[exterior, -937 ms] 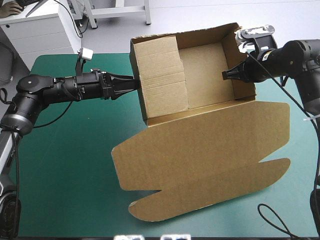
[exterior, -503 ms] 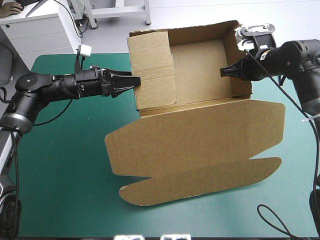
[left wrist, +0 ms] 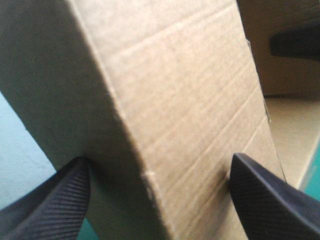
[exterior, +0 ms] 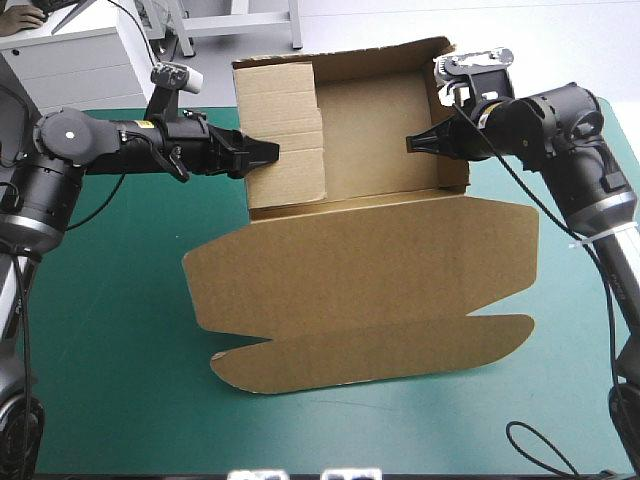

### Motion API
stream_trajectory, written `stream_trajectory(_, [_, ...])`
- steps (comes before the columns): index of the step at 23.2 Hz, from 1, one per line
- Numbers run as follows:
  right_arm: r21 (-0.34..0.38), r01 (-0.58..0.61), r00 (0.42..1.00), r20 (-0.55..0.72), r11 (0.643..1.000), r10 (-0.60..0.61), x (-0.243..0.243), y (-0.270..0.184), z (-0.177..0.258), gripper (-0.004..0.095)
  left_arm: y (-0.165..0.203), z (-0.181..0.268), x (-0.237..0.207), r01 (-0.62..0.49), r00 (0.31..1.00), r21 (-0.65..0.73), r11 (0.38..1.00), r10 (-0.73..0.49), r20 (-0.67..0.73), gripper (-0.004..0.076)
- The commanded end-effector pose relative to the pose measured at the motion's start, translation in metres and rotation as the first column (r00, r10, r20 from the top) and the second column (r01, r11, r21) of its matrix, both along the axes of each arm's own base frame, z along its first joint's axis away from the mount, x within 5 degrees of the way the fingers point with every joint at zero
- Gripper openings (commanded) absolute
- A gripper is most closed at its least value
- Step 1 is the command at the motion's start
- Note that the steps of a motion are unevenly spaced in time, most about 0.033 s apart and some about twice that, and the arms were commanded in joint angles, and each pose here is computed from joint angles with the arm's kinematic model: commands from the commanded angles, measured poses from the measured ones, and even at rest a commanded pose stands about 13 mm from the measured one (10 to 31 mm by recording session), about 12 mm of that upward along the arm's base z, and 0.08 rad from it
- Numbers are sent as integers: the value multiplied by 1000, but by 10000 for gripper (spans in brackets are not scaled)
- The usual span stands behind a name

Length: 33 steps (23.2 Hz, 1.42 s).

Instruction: Fold the box

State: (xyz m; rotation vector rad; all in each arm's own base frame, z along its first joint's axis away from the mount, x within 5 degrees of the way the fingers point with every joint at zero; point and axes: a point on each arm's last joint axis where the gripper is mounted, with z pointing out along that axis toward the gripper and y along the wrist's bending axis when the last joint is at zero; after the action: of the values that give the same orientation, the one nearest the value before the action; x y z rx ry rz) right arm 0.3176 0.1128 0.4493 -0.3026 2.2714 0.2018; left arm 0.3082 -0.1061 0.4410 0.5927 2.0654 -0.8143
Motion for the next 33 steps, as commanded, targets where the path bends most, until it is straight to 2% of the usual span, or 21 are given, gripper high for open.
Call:
stream_trajectory(1, [120, -26, 993, 121, 992, 12, -12, 4, 27, -12, -10, 36, -15, -137, 984, 9, 991, 135, 112, 539])
stream_trajectory(6, [127, -36, 993, 117, 991, 21, -12, 6, 27, -12, -31, 37, -19, -229, 962, 121, 966, 205, 180, 509])
stream_trajectory(9, [136, -51, 993, 113, 989, 36, -12, 7, 27, -12, -39, 32, -19, -312, 939, 189, 931, 273, 207, 491])
stream_trajectory(12, [151, -84, 991, 117, 985, 66, -13, 10, 28, -14, -44, 28, -17, -326, 937, 195, 925, 289, 194, 443])
stream_trajectory(14, [154, -88, 991, 115, 984, 71, -13, 11, 27, -14, -44, 27, -16, -336, 936, 177, 925, 308, 171, 365])
stream_trajectory(17, [152, -83, 991, 120, 985, 65, -10, 10, 26, -14, -45, 27, -16, -350, 934, 149, 925, 332, 134, 165])
stream_trajectory(19, [154, -83, 990, 125, 985, 64, -10, 10, 27, -14, -45, 27, -16, -354, 933, 143, 924, 338, 127, 99])
stream_trajectory(21, [152, -85, 990, 126, 985, 65, -10, 10, 27, -14, -45, 26, -16, -354, 933, 144, 924, 338, 126, 69])
stream_trajectory(25, [86, -63, 993, 102, 994, 54, -9, 6, 22, -14, -45, 26, -16, -339, 937, 167, 926, 316, 150, 5])
stream_trajectory(28, [26, -65, 997, 29, 998, 65, -3, 7, 8, -14, -48, 15, -9, -311, 948, 236, 921, 284, 142, 5])
stream_trajectory(33, [-55, -94, 985, -149, 994, 85, 15, 13, -28, -14, -56, -17, 8, -268, 962, 354, 896, 271, 41, 5])
